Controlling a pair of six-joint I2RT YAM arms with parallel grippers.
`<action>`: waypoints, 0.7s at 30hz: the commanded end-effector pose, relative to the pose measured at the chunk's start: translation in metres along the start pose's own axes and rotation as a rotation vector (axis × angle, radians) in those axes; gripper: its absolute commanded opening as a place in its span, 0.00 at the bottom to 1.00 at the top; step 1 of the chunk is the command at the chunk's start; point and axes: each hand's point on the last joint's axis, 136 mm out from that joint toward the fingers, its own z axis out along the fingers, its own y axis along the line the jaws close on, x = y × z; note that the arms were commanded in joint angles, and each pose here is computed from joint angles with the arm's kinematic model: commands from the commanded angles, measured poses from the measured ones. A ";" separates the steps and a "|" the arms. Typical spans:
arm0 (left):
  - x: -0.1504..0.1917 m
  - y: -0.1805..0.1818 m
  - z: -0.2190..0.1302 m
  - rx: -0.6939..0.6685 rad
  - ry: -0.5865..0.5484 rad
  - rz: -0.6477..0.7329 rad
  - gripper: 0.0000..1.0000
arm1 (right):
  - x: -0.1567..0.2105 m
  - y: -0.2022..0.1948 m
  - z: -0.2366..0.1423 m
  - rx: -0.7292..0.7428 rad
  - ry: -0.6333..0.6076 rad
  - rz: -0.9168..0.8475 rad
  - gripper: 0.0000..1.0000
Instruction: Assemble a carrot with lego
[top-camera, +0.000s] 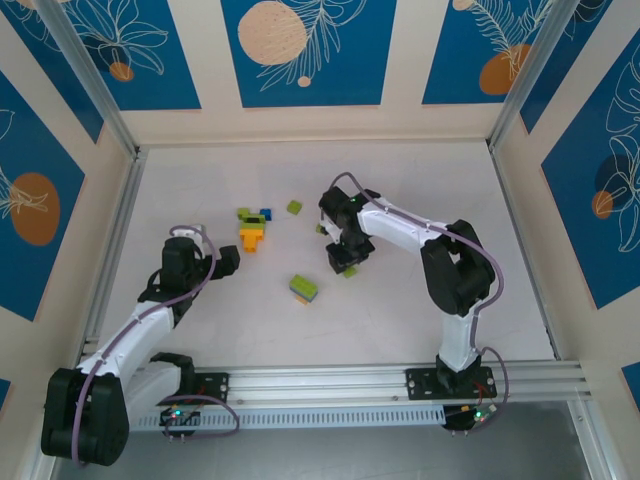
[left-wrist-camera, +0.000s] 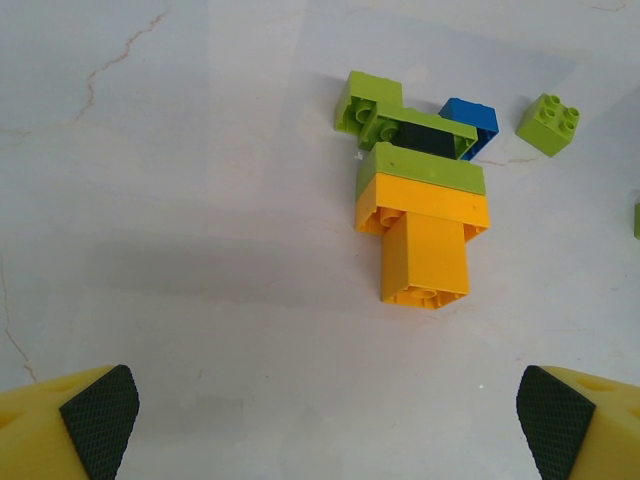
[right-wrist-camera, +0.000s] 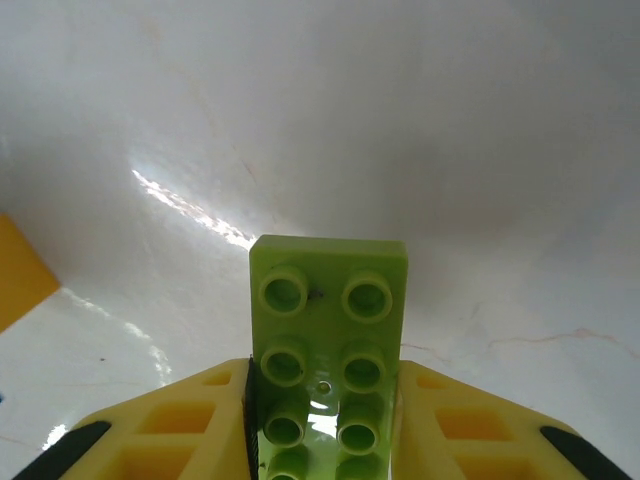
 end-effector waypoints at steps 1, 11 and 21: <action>-0.009 -0.001 -0.002 0.016 -0.030 -0.022 1.00 | -0.009 0.011 0.001 -0.029 -0.066 0.031 0.34; -0.010 -0.002 -0.001 0.017 -0.032 -0.020 1.00 | -0.005 0.016 0.019 -0.011 -0.031 0.037 0.46; -0.009 -0.002 -0.001 0.022 -0.032 -0.023 1.00 | -0.055 0.018 -0.034 -0.018 -0.160 -0.022 0.60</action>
